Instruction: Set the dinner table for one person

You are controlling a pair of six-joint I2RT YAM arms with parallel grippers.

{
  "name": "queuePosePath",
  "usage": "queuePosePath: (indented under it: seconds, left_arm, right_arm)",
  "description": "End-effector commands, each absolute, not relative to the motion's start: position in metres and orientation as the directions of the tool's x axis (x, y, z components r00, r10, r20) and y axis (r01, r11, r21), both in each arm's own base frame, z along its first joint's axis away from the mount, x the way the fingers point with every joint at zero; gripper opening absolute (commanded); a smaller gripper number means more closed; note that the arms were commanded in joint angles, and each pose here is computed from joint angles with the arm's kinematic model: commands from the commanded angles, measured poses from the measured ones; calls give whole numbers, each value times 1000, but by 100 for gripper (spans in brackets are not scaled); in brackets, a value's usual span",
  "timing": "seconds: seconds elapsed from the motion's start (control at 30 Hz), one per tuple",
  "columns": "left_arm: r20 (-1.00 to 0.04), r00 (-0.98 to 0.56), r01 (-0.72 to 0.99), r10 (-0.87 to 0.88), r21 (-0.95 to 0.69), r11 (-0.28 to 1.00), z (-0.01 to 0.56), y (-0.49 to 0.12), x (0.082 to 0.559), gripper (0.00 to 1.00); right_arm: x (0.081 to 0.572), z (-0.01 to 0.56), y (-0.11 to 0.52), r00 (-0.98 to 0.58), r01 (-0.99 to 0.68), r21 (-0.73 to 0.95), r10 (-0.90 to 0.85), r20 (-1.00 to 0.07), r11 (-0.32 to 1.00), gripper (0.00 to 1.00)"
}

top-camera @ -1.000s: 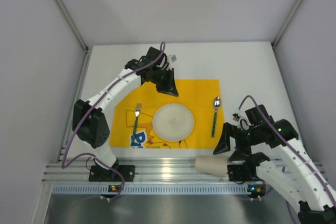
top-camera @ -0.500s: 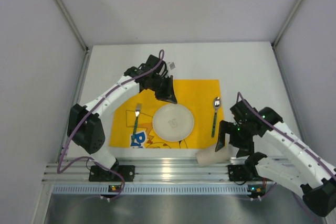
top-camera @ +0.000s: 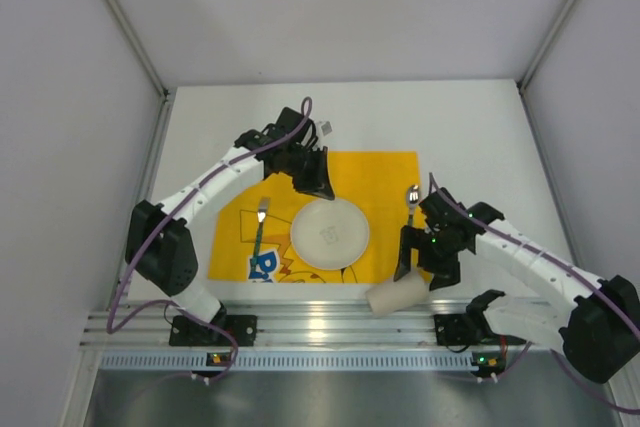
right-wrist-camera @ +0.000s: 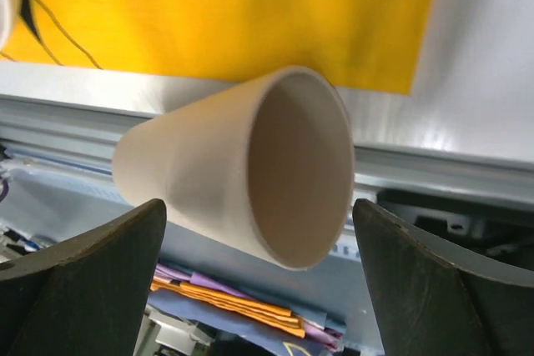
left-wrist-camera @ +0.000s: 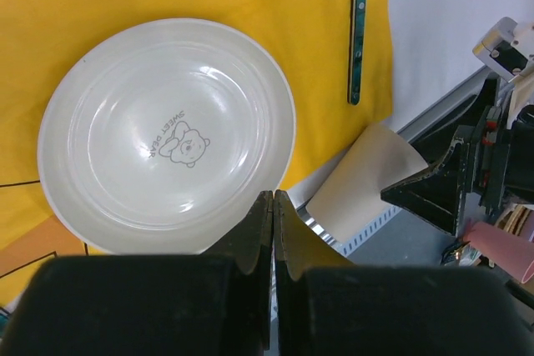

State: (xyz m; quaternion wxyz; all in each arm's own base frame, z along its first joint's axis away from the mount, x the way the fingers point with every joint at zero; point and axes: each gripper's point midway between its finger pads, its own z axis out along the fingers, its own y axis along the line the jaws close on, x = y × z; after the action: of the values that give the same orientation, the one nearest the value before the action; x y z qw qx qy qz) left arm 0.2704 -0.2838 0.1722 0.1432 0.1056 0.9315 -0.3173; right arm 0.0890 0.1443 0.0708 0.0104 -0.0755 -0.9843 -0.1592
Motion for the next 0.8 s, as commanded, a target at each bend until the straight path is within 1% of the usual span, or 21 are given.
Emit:
queuePosePath:
  seconds: [0.0, 0.17, 0.23, 0.27, 0.3, 0.33, 0.37, 0.4, 0.47, 0.5, 0.57, 0.6, 0.63, 0.67, 0.7, 0.73, 0.77]
  left_arm:
    - [-396, -911, 334, 111, -557, 760, 183, -285, 274, 0]
    - [-398, -909, 346, 124, -554, 758, 183, -288, 276, 0]
    - [-402, -907, 352, 129, -549, 758, 182, -288, 278, 0]
    - [-403, -906, 353, 131, -546, 760, 182, -287, 278, 0]
    - [-401, -906, 355, 136, -543, 761, 181, -288, 279, 0]
    - [-402, -905, 356, 137, -542, 761, 182, -287, 280, 0]
    - [-401, -906, 356, 139, -541, 762, 182, -287, 280, 0]
    - [-398, -907, 356, 141, -540, 763, 181, -287, 280, 0]
    - [-403, -904, 359, 141, -539, 762, 182, -288, 281, 0]
    - [-402, -904, 362, 146, -539, 761, 181, -288, 281, 0]
    - [-403, -903, 364, 147, -539, 759, 182, -289, 282, 0]
    - [-402, -903, 364, 148, -539, 759, 182, -289, 283, 0]
    - [-408, -902, 365, 144, -538, 760, 183, -290, 285, 0]
    - [-414, -899, 369, 145, -536, 760, 184, -290, 285, 0]
    - [-418, -898, 363, 136, -531, 766, 187, -289, 288, 0]
    - [-424, -896, 361, 131, -525, 770, 189, -289, 289, 0]
    - [-449, -887, 352, 111, -501, 791, 192, -284, 294, 0]
  right_arm:
    - [112, 79, 174, -996, 68, 444, 90, -29, 893, 91]
    - [121, 90, 190, -997, 35, 512, 68, -46, 858, 80]
    - [122, 90, 190, -997, 30, 514, 65, -50, 857, 65]
    - [120, 90, 190, -997, 31, 513, 62, -44, 858, 57]
    - [117, 91, 189, -998, 33, 512, 59, -36, 858, 38]
    - [116, 91, 188, -998, 36, 510, 61, -32, 859, 26]
    - [114, 93, 188, -998, 34, 511, 55, -27, 859, 16]
    - [114, 97, 187, -998, 23, 512, 49, -37, 858, 1]
    - [109, 104, 181, -999, 17, 497, 40, -36, 867, 0]
    - [114, 117, 182, -997, -20, 503, 21, -75, 864, 0]
    - [112, 133, 174, -996, -31, 467, 12, -88, 884, 0]
    - [125, 161, 178, -987, -78, 483, 0, -160, 872, 0]
    - [126, 169, 171, -986, -74, 440, -1, -165, 895, 0]
    - [142, 202, 175, -967, -120, 449, -1, -257, 885, 0]
    - [150, 215, 174, -956, -128, 432, 5, -293, 893, 0]
    - [158, 221, 171, -954, -118, 396, 7, -300, 910, 0]
    - [173, 230, 166, -934, -117, 354, 18, -356, 928, 0]
